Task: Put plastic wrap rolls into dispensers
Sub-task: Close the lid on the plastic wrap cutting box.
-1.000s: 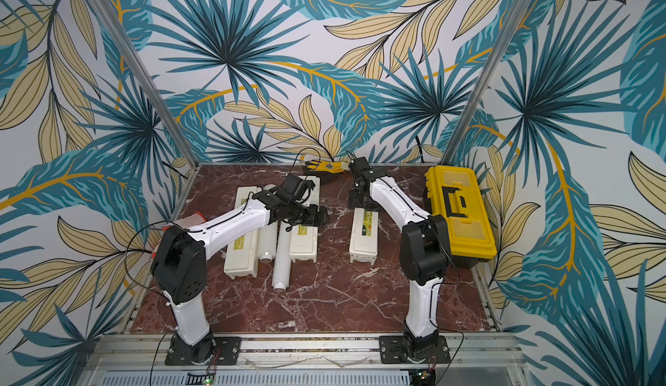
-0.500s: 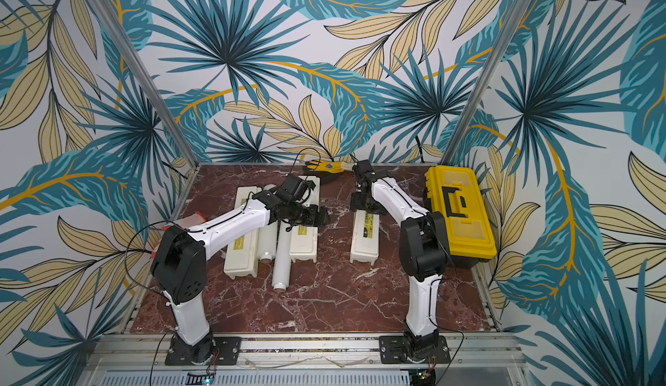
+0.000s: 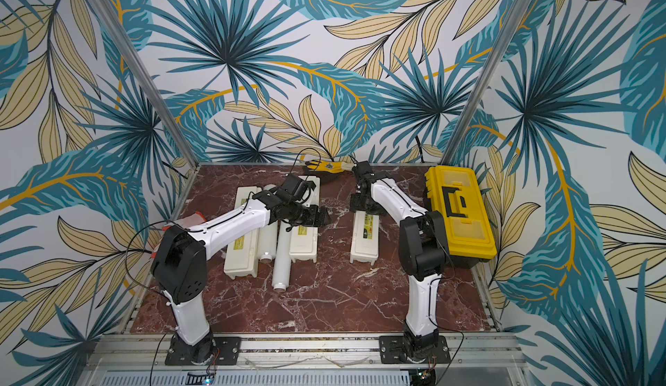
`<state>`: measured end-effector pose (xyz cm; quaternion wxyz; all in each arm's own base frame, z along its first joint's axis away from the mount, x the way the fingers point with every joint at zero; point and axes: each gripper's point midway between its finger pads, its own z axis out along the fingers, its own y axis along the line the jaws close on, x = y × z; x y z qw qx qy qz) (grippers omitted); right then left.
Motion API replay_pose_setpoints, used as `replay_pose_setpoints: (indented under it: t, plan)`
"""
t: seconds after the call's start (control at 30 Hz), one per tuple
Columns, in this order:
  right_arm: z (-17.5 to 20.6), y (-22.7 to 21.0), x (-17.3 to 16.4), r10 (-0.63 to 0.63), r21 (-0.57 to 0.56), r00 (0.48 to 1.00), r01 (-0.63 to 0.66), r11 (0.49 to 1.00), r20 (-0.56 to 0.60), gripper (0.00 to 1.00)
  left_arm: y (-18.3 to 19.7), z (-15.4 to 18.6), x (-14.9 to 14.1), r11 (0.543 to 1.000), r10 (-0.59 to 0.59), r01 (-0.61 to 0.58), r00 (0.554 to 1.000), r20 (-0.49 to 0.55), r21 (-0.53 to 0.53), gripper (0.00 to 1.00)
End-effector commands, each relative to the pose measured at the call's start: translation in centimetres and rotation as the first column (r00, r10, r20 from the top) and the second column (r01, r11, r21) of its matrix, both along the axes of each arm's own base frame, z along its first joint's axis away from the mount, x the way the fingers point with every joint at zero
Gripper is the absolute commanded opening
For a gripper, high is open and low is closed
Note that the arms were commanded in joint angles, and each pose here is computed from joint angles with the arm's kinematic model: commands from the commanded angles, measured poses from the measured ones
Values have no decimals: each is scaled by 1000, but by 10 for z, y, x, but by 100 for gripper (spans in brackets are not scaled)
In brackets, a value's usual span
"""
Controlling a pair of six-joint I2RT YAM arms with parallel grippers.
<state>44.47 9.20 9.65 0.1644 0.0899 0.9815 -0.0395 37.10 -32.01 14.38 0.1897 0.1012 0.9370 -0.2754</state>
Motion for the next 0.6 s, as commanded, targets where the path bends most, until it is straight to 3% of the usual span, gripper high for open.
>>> replay_pose_setpoints:
  t: [0.0,0.4,0.57]
  plan:
    - [-9,-4,2,1,-15,1000,-1,1000,-1,88,-4,2,6,1000,2,-1,1000,6,-18,92]
    - [1,-3,9,18,-2,1000,-18,1000,6,89,-7,0,8,1000,-1,1,1000,2,-21,92]
    - [-14,-2,8,20,1,999,-20,1000,-28,90,-6,-2,9,1000,2,-2,1000,-1,-17,92]
